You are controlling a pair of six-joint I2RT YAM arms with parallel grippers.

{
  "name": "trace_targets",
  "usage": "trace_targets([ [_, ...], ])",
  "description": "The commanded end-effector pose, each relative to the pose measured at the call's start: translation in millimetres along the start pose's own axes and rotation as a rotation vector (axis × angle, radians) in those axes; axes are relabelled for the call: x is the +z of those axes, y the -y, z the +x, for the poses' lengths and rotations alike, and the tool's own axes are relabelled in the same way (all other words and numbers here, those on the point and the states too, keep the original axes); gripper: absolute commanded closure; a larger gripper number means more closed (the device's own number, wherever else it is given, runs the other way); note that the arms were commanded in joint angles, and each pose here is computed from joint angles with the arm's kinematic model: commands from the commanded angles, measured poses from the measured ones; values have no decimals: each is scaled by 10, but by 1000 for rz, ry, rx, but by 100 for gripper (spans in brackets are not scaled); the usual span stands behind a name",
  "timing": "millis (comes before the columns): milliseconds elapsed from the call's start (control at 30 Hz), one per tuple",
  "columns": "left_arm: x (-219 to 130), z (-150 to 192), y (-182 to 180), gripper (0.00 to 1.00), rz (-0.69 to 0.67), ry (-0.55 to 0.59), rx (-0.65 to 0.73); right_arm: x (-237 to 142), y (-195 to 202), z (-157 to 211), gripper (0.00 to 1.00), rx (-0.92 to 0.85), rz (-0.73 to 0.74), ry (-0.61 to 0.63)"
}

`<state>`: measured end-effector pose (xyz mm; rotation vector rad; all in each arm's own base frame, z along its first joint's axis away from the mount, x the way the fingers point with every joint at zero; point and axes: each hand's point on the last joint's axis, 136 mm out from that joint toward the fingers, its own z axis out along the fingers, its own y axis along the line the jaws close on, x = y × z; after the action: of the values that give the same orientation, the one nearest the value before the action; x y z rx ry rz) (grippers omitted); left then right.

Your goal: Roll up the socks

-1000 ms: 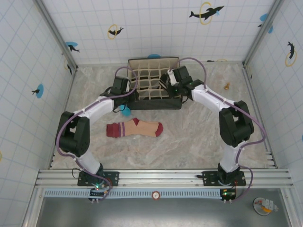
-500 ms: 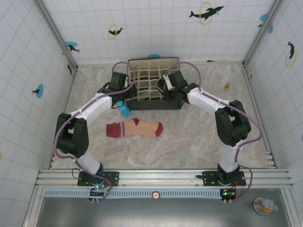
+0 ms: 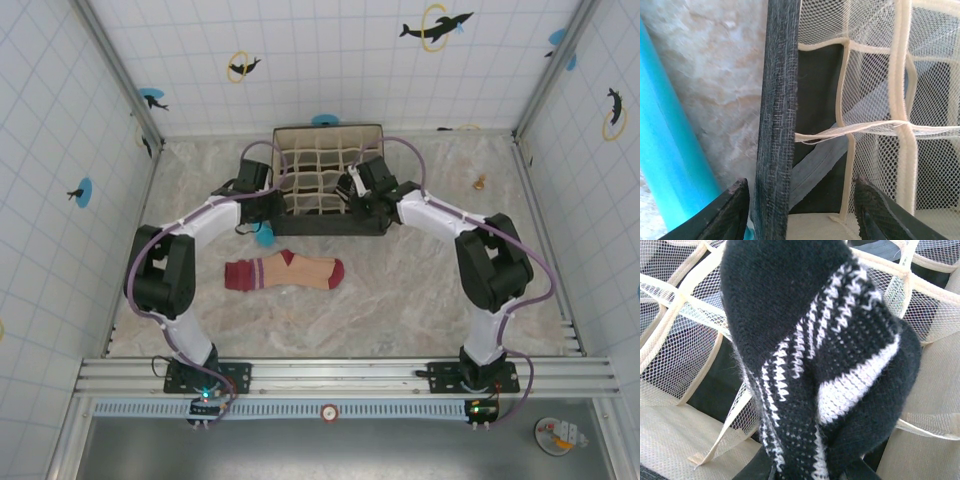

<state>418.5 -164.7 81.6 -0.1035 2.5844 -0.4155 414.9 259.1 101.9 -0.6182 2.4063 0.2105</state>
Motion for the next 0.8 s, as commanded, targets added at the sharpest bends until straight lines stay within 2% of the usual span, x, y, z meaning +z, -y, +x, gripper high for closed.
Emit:
trace_targets([
  [0,74,174,-30,46,12,-59,-13,-140,48,-6,100,-16,23,18],
  [67,103,185,-69,50,-8,-64,-19,-153,39,-7,100,-22,18,24],
  [100,127,195,-87,55,-16,-71,-23,-167,32,-14,100,-28,14,29],
  [133,147,200,-98,64,-23,-76,-28,-177,31,-12,100,-30,12,31],
  [200,180,213,-128,89,-44,-90,-48,-219,29,-23,100,-36,11,39],
  [233,194,222,-151,98,-54,-92,-61,-238,29,-19,100,-40,10,40],
  [500,185,226,-262,100,-118,-70,-178,-449,40,83,100,-70,23,32],
  [767,163,209,-273,100,-133,-68,-221,-376,61,387,100,-100,50,-87],
])
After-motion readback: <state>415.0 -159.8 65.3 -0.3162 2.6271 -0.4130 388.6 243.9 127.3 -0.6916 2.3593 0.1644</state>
